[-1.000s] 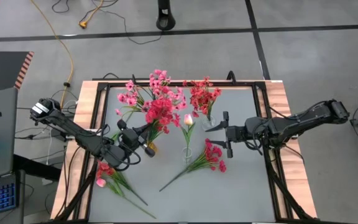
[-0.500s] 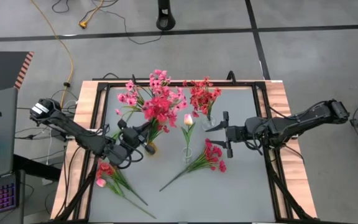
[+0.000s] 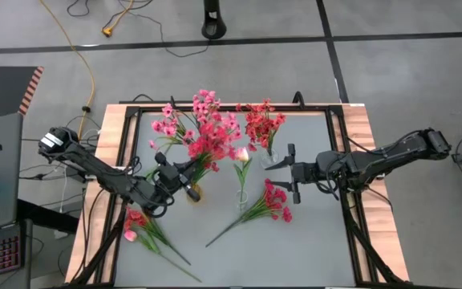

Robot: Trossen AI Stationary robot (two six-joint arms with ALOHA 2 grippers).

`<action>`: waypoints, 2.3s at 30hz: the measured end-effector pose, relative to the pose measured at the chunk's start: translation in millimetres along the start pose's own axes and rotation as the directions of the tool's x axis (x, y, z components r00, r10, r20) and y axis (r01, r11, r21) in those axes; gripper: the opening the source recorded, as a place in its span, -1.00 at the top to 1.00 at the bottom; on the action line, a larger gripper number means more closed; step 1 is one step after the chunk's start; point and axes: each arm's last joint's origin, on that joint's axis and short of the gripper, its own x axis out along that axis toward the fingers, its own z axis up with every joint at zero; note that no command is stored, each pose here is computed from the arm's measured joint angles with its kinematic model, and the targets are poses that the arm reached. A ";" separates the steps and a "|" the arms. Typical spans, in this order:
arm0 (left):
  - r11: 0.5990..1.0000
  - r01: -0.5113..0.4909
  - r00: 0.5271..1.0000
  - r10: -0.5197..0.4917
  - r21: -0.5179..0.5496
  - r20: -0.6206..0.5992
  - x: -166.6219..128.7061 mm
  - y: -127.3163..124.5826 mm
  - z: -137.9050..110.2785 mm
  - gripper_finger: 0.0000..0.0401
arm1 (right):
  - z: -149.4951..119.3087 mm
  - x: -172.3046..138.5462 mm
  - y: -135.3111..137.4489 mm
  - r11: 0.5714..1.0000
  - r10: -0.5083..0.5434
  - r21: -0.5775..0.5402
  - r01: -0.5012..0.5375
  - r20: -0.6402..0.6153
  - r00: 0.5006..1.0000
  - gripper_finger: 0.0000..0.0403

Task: Sort flowers into vase by color
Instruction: Put the left red flowers into the yellow vase

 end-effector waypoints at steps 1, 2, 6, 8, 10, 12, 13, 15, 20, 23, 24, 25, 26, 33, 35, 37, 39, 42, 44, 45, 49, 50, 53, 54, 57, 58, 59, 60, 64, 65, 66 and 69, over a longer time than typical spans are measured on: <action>1.000 -0.004 1.000 0.004 -0.007 -0.003 0.3 1.0 -2.5 1.00 | 0.0 0.0 0.0 1.000 0.000 0.000 0.000 0.000 1.000 -0.08; 1.000 -0.007 1.000 0.007 -0.015 -0.004 0.7 1.8 -4.2 1.00 | 0.0 0.0 0.0 1.000 0.000 0.000 0.000 0.000 1.000 -0.08; 0.999 -0.010 1.000 0.010 -0.031 -0.005 1.5 2.8 -6.0 1.00 | 0.0 0.0 0.0 1.000 0.000 0.000 0.000 0.000 1.000 -0.08; 1.000 -0.010 1.000 0.010 -0.023 -0.004 1.5 2.8 -5.7 1.00 | 0.0 0.0 0.0 1.000 0.000 0.000 0.000 0.000 1.000 -0.08; 1.000 -0.009 1.000 0.009 -0.023 -0.004 1.4 2.7 -5.7 1.00 | 0.4 0.0 -0.1 1.000 -0.001 0.001 0.001 0.004 1.000 -0.08; 1.000 -0.005 1.000 0.004 -0.024 -0.004 1.4 2.6 -5.7 1.00 | 1.8 0.0 -0.4 1.000 -0.004 0.004 0.004 0.019 1.000 -0.08; 1.000 0.007 1.000 -0.007 -0.024 -0.004 1.4 2.3 -5.7 1.00 | 3.1 0.0 -0.6 1.000 -0.006 0.006 0.006 0.031 1.000 -0.08; 0.999 0.035 0.999 -0.035 -0.029 -0.001 1.5 1.5 -5.1 1.00 | 6.2 -0.2 -1.2 1.000 -0.013 0.013 0.012 0.063 0.998 -0.08; 0.997 0.067 0.998 -0.066 -0.027 0.023 1.3 0.7 0.0 1.00 | 13.0 -0.9 -2.7 0.999 -0.027 0.027 0.023 0.132 0.991 -0.08; 0.995 0.098 0.994 -0.096 -0.020 0.056 1.0 0.4 6.1 1.00 | 13.2 -0.9 -2.7 0.999 -0.027 0.028 0.024 0.134 0.991 -0.08; 0.994 0.108 0.992 -0.106 -0.019 0.069 0.9 0.4 8.2 1.00 | 13.2 -0.9 -2.7 0.999 -0.027 0.027 0.023 0.134 0.991 -0.08; 0.993 0.119 0.990 -0.117 -0.016 0.081 0.7 0.4 10.2 1.00 | 12.9 -0.4 -2.6 0.999 -0.026 0.027 0.023 0.133 0.991 -0.08; 0.991 0.130 0.987 -0.128 -0.014 0.093 0.6 0.3 11.9 1.00 | 12.6 0.7 -2.3 0.999 -0.027 0.027 0.023 0.134 0.991 -0.08; 0.973 0.232 0.959 -0.228 -0.007 0.166 -0.8 -0.9 20.3 1.00 | 9.0 15.6 1.4 0.999 -0.029 0.031 0.025 0.152 0.988 -0.08; 0.967 0.253 0.952 -0.247 -0.011 0.181 -1.2 -1.2 21.8 1.00 | 7.7 20.5 2.6 0.999 -0.031 0.033 0.026 0.162 0.986 -0.08; 0.961 0.274 0.944 -0.265 -0.022 0.198 -1.5 -1.3 23.5 1.00 | 7.2 25.1 3.6 0.999 -0.036 0.037 0.029 0.180 0.983 -0.08; 0.952 0.306 0.931 -0.294 -0.025 0.216 -2.0 -1.8 24.9 1.00 | 7.1 28.2 4.2 0.999 -0.039 0.041 0.032 0.197 0.980 -0.08; 0.942 0.336 0.914 -0.322 -0.016 0.246 -2.7 -1.9 27.7 1.00 | 8.1 31.6 4.7 0.998 -0.046 0.048 0.036 0.227 0.973 -0.08; 0.939 0.345 0.907 -0.329 -0.014 0.261 -3.1 -1.6 29.4 1.00 | 8.7 33.4 4.9 0.998 -0.051 0.052 0.039 0.246 0.968 -0.08; 0.937 0.349 0.904 -0.334 -0.010 0.266 -3.2 -1.6 29.8 1.00 | 8.9 34.2 5.0 0.998 -0.052 0.054 0.040 0.254 0.966 -0.08; 0.934 0.356 0.898 -0.343 0.000 0.275 -3.5 -1.6 30.6 1.00 | 10.2 34.8 4.9 0.997 -0.057 0.066 0.041 0.274 0.960 -0.08; 0.934 0.357 0.898 -0.343 0.001 0.275 -3.5 -1.6 30.6 1.00 | 10.6 34.7 4.8 0.996 -0.058 0.076 0.039 0.278 0.959 -0.08; 0.926 0.376 0.885 -0.365 0.019 0.288 -3.8 -2.1 31.3 1.00 | 10.9 34.5 4.7 0.994 -0.059 0.106 0.030 0.280 0.958 -0.08; 0.924 0.381 0.880 -0.371 0.025 0.298 -4.1 -1.9 32.3 1.00 | 11.1 34.4 4.7 0.993 -0.059 0.110 0.029 0.282 0.958 -0.08; 0.914 0.404 0.857 -0.391 0.033 0.336 -5.1 -1.4 35.9 1.00 | 11.2 34.4 4.6 0.993 -0.059 0.111 0.029 0.284 0.957 -0.08; 0.914 0.404 0.853 -0.392 0.038 0.345 -5.2 -1.2 37.1 1.00 | 11.1 34.4 4.7 0.993 -0.059 0.111 0.028 0.282 0.957 -0.08; 0.915 0.402 0.852 -0.390 0.042 0.349 -5.3 -1.5 38.9 1.00 | 11.1 34.4 4.7 0.993 -0.059 0.111 0.029 0.283 0.957 -0.08; 0.915 0.400 0.850 -0.389 0.045 0.354 -5.1 -1.9 41.2 1.00 | 11.2 34.4 4.6 0.993 -0.059 0.112 0.028 0.283 0.957 -0.08; 0.910 0.407 0.829 -0.404 0.078 0.386 -4.9 -4.4 52.3 1.00 | 11.2 34.4 4.7 0.993 -0.059 0.111 0.028 0.283 0.957 -0.08; 0.907 0.412 0.821 -0.411 0.088 0.395 -5.0 -5.1 55.2 1.00 | 11.2 34.4 4.7 0.993 -0.059 0.111 0.028 0.283 0.957 -0.08; 0.905 0.415 0.813 -0.417 0.098 0.406 -5.1 -5.6 58.2 1.00 | 11.2 34.4 4.7 0.993 -0.059 0.111 0.028 0.283 0.957 -0.08; 0.904 0.410 0.799 -0.421 0.123 0.429 -5.2 -6.9 66.8 1.00 | 11.2 34.4 4.7 0.993 -0.059 0.111 0.028 0.283 0.957 -0.08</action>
